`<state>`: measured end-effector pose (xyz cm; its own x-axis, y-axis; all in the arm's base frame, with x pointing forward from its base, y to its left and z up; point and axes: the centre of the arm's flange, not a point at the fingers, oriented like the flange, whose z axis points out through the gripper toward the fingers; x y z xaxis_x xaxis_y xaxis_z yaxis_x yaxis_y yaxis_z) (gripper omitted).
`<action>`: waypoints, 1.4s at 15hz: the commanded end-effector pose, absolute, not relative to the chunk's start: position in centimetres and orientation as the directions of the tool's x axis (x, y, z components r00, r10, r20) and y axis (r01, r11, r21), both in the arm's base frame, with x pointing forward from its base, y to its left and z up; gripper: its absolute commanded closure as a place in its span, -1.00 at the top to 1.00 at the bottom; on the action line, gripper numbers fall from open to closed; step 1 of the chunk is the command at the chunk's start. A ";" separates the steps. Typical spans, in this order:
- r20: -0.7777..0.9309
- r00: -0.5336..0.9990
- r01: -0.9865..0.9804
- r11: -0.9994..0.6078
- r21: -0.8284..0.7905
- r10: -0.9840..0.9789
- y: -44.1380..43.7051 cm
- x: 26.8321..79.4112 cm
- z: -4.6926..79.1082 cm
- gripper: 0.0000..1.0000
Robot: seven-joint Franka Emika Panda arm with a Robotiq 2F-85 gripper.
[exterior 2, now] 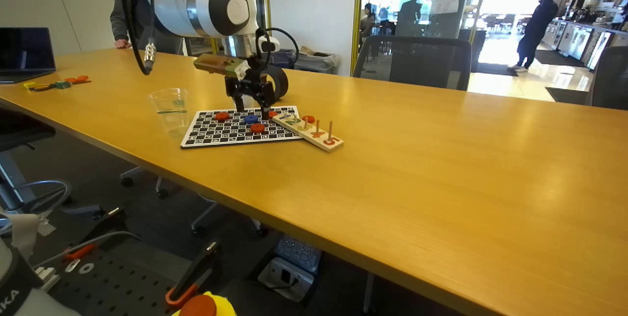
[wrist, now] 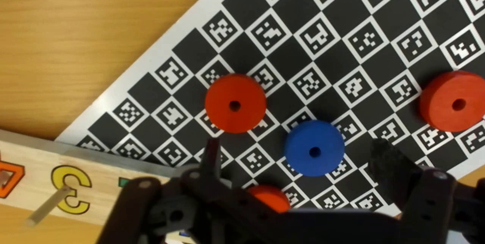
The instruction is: Put the orange circles into the white cup and the blue circles into the transparent cup.
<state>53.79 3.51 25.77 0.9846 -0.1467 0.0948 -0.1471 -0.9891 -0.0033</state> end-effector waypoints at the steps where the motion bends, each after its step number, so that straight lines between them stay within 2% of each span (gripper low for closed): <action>1: 0.116 0.983 -0.136 -0.990 -0.047 -0.140 3.6 54.8 25.3 1.00; 15: 0.108 0.986 -0.119 -0.990 -0.070 -0.126 4.0 55.8 24.7 1.00; 16: 0.105 0.987 -0.111 -0.990 -0.082 -0.120 4.0 55.8 24.7 0.50; 17: 0.093 0.989 -0.107 -0.990 -0.092 -0.116 4.0 55.7 24.6 0.47; 18: 0.083 0.990 -0.108 -0.989 -0.104 -0.117 4.0 55.7 24.6 0.35; 21: 0.072 0.991 -0.108 -0.987 -0.119 -0.117 3.8 55.7 24.6 -0.13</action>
